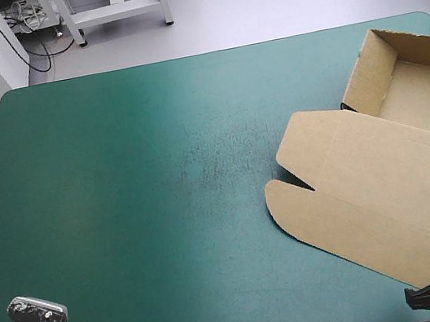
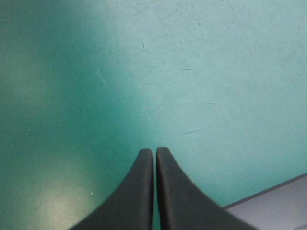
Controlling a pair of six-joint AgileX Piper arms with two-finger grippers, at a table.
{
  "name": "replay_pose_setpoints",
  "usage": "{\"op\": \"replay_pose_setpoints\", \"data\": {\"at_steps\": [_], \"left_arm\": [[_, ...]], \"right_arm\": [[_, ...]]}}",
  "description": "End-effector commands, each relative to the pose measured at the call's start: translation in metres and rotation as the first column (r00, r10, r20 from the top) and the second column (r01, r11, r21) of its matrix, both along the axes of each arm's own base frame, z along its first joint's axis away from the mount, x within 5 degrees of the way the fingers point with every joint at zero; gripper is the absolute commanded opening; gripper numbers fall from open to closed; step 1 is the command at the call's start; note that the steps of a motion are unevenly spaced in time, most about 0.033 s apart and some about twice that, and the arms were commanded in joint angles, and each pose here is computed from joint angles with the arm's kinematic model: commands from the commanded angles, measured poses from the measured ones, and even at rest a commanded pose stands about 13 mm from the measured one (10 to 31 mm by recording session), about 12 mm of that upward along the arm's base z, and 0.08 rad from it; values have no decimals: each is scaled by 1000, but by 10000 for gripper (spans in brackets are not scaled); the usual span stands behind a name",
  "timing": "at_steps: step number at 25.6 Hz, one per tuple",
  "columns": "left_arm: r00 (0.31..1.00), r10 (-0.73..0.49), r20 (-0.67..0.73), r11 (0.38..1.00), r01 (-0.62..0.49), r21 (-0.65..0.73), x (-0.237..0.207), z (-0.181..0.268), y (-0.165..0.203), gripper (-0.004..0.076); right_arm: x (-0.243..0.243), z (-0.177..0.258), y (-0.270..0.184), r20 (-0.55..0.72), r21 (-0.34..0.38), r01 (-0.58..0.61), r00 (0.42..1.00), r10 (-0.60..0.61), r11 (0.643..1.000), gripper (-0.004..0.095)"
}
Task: Fold the box
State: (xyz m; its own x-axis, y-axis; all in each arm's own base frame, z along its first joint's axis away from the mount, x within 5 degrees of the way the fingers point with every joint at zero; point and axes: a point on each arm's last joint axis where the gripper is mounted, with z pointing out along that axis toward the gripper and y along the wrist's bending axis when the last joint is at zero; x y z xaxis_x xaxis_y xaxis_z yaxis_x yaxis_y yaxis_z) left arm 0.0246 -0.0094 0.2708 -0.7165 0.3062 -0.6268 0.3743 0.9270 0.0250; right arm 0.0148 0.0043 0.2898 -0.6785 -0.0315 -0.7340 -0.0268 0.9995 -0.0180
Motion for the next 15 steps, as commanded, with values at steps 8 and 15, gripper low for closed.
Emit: {"op": "replay_pose_setpoints", "data": {"at_steps": [8, 15], "left_arm": [[999, -4, 53, 999, 5, -35, 3, 10, -2, -8], [999, -4, 53, 999, 5, -35, 3, 10, -2, -8]], "right_arm": [[-8, -6, 0, 138, 7, 16, 990, -17, 1000, -2], [-7, -5, 0, 159, 7, 17, 987, -18, 1000, -2]]}}
